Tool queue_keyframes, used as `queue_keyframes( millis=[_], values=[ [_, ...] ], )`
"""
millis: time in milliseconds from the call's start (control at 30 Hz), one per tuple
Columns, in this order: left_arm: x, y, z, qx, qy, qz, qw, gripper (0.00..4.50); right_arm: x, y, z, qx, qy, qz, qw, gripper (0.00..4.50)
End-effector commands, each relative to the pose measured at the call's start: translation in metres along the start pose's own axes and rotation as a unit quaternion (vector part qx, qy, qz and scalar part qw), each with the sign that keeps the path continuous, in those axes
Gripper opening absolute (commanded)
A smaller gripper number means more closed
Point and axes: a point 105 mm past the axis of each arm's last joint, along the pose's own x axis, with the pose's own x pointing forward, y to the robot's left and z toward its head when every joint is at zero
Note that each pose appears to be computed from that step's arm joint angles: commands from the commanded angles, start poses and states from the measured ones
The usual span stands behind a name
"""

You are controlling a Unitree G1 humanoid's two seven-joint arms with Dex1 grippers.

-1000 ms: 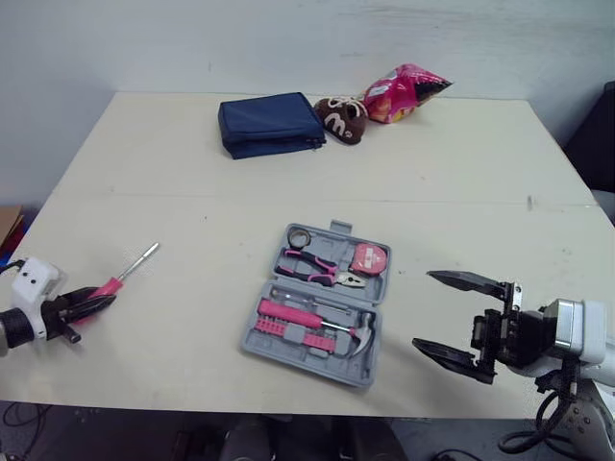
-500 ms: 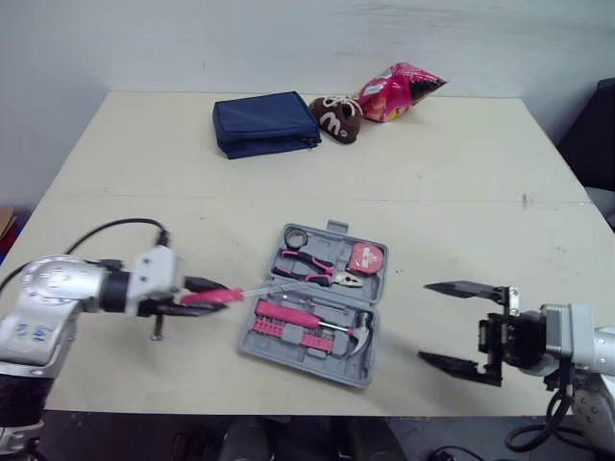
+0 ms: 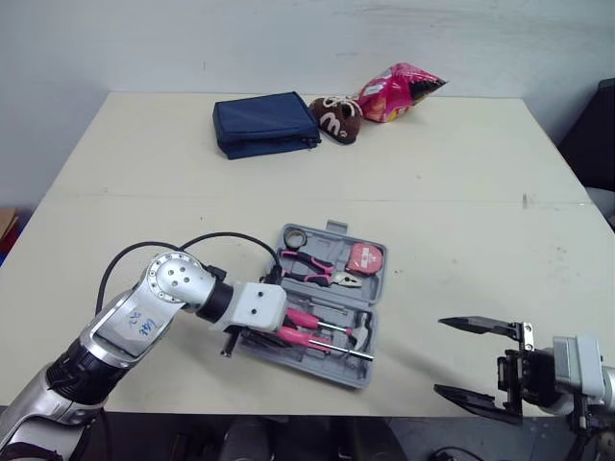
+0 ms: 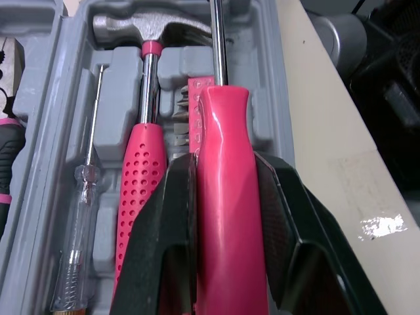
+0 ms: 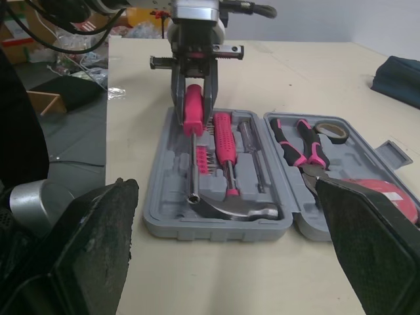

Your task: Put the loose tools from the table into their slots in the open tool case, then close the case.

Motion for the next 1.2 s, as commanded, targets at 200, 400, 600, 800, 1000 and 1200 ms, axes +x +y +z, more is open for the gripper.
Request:
queue_keyframes(
  millis=[200, 400, 600, 800, 1000, 1200],
  values=[
    [0.007, -0.009, -0.004, 0.001, 0.017, -0.029, 0.999, 0.61, 0.003, 0.007, 0.011, -0.014, 0.005, -0.004, 1.000, 4.50],
    [0.013, -0.011, -0.008, -0.006, 0.022, -0.025, 0.999, 0.61, 0.006, 0.005, 0.014, -0.015, 0.006, -0.007, 1.000, 4.50],
    [0.019, -0.013, -0.007, -0.010, 0.022, -0.025, 0.999, 0.61, 0.011, 0.004, 0.017, -0.014, 0.004, -0.007, 1.000, 4.50],
    [0.019, -0.014, -0.002, -0.010, 0.011, -0.040, 0.999, 1.11, 0.013, 0.002, 0.017, -0.016, 0.007, -0.008, 1.000, 4.50],
    [0.007, -0.002, 0.025, 0.046, -0.070, -0.017, 0.996, 3.30, 0.014, -0.001, 0.017, -0.020, 0.009, -0.012, 1.000, 4.50],
    [-0.010, -0.003, 0.030, 0.040, -0.143, -0.008, 0.989, 3.30, 0.014, -0.002, 0.016, -0.022, 0.010, -0.016, 1.000, 4.50]
  ],
)
